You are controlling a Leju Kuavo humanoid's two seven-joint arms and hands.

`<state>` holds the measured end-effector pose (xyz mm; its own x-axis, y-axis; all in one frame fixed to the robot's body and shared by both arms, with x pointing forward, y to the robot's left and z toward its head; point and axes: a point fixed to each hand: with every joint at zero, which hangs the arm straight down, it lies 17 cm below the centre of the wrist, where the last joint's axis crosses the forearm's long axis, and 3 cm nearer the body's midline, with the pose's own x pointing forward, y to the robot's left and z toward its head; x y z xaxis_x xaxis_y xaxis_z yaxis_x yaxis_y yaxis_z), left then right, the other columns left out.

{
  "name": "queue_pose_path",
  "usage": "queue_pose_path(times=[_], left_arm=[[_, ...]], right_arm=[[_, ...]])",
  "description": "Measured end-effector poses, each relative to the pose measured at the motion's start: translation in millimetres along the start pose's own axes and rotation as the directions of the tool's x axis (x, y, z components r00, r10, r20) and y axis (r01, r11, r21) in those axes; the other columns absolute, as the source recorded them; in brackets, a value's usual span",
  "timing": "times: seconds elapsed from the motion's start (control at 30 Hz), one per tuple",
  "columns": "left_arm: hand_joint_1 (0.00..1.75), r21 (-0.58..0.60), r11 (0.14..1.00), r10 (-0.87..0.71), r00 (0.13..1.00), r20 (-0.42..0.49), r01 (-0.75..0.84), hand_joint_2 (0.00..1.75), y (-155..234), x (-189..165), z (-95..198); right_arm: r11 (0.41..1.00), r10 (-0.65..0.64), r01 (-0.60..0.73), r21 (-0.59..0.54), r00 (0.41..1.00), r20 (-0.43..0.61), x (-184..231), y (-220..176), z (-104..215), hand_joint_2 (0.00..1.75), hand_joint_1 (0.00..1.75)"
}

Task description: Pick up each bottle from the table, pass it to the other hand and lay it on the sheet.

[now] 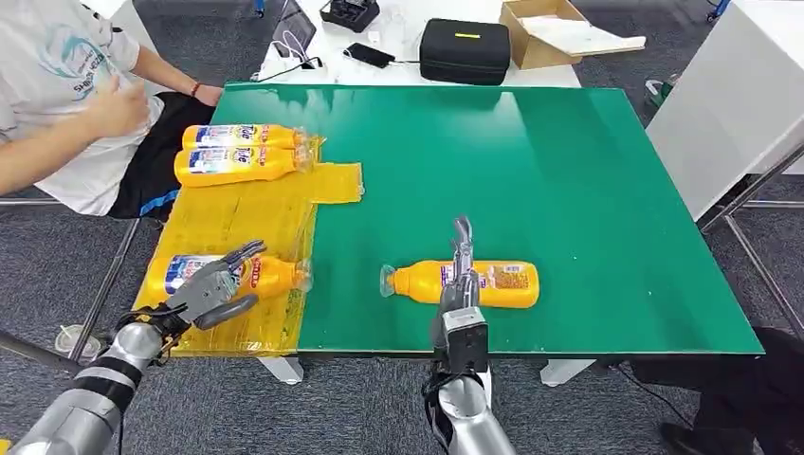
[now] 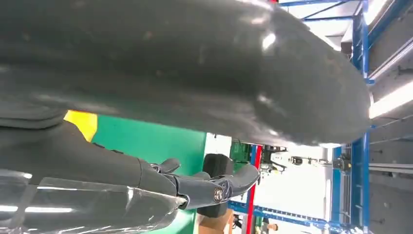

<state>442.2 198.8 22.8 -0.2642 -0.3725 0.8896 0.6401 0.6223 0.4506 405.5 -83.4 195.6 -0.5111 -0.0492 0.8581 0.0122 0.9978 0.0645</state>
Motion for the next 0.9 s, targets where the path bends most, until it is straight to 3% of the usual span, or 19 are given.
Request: queue_pose_path(times=[0.03,0.13,0.2,0.33,0.47,0.6,0.73,0.9], left_arm=[[0.0,0.05,0.999,0.017,0.999,0.027,-0.018,1.75,4.5,6.9,-3.1],[0.0,0.342,0.932,0.067,0.985,0.159,-0.119,1.75,39.9,43.9,-22.7],[0.0,0.573,0.803,0.032,0.972,0.234,-0.164,1.75,85.7,73.0,-21.1],[0.0,0.78,0.59,-0.058,0.953,0.299,-0.209,1.75,135.9,114.8,4.7],[0.0,0.842,0.492,-0.116,0.942,0.314,-0.22,1.75,142.1,136.0,30.8],[0.0,0.849,0.468,-0.114,0.936,0.332,-0.244,1.75,132.0,144.0,38.3],[0.0,0.85,0.462,-0.116,0.932,0.342,-0.255,1.75,128.5,149.6,39.0],[0.0,0.849,0.456,-0.111,0.93,0.351,-0.266,1.75,125.5,152.1,39.4]], right_arm=[[1.0,0.008,-0.008,0.0,1.0,0.002,0.1,-0.3,0.0,1.75,0.0],[0.994,0.108,-0.108,0.017,0.994,0.015,-0.3,1.7,0.0,1.75,0.0],[0.969,0.228,-0.224,0.101,0.973,-0.03,-14.6,11.7,0.0,1.75,0.0],[0.864,0.466,-0.428,0.264,0.88,-0.098,-54.9,3.9,3.5,1.75,0.0],[0.727,0.645,-0.547,0.415,0.751,-0.14,-96.7,-32.7,6.6,1.75,0.0],[0.597,0.76,-0.579,0.555,0.629,-0.16,-131.9,-70.8,17.3,1.75,0.0],[0.534,0.809,-0.599,0.597,0.566,-0.156,-146.1,-98.9,21.2,1.75,0.0],[0.505,0.832,-0.615,0.606,0.535,-0.15,-151.4,-116.0,20.9,1.75,0.0]])
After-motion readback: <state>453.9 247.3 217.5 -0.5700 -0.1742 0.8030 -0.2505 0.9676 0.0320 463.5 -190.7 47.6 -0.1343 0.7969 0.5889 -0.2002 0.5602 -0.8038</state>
